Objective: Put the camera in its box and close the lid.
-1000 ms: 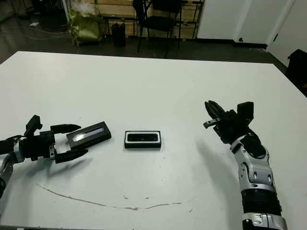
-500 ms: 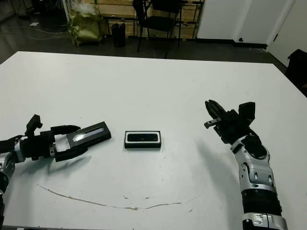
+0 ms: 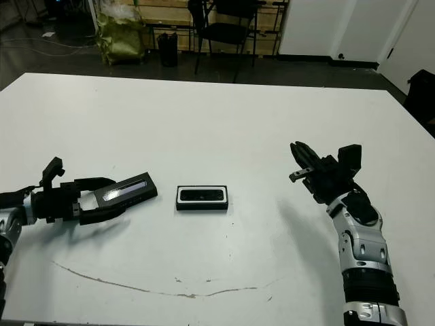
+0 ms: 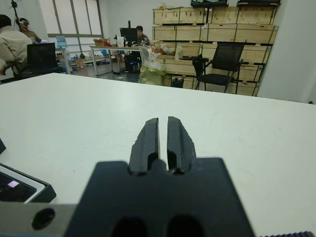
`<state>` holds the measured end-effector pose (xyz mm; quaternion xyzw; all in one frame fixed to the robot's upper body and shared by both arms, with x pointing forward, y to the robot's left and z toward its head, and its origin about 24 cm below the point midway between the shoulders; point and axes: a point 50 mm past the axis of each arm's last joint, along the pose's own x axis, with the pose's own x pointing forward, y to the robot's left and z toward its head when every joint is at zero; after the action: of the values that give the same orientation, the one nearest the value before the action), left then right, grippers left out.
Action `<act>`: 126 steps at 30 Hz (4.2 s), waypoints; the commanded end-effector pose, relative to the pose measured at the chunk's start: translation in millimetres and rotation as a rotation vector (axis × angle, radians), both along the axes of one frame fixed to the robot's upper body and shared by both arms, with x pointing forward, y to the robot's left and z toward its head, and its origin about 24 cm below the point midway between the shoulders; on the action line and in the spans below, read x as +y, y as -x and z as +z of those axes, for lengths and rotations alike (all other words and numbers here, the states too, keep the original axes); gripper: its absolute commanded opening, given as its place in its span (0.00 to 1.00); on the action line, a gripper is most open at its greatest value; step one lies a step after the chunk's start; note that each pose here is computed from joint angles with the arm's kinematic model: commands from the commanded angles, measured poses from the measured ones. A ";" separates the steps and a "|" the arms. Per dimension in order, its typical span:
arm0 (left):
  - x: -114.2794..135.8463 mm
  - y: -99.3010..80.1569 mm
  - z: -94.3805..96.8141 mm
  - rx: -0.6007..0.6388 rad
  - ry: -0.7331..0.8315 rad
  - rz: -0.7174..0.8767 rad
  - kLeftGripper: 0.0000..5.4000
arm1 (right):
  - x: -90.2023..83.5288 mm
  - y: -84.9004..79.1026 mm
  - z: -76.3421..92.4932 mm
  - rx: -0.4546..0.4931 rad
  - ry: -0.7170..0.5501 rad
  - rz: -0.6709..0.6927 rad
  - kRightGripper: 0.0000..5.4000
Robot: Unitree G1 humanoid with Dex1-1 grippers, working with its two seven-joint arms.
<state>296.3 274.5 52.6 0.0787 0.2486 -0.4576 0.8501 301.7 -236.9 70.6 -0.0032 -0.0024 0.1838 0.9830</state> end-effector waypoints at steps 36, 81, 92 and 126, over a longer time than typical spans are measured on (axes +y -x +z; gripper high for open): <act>-14.3 -21.0 72.3 -0.207 0.375 -0.112 0.45 | -2.2 1.3 -9.4 0.052 0.006 -0.004 0.00; -132.2 -53.2 111.9 0.009 -0.189 -0.287 0.45 | -0.7 -1.5 -36.0 0.044 -0.056 -0.006 0.00; -152.1 -52.7 98.1 0.050 -0.273 -0.396 0.45 | 1.2 -1.2 -35.2 0.040 -0.071 -0.018 0.00; -166.1 -50.0 65.4 0.040 -0.364 -0.627 0.45 | 3.3 -0.2 -35.3 0.037 -0.070 -0.018 0.00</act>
<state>346.9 106.2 122.0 0.2859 0.2961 -0.6490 0.6398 303.9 -232.8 39.0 0.0305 -0.0004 0.1785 0.9835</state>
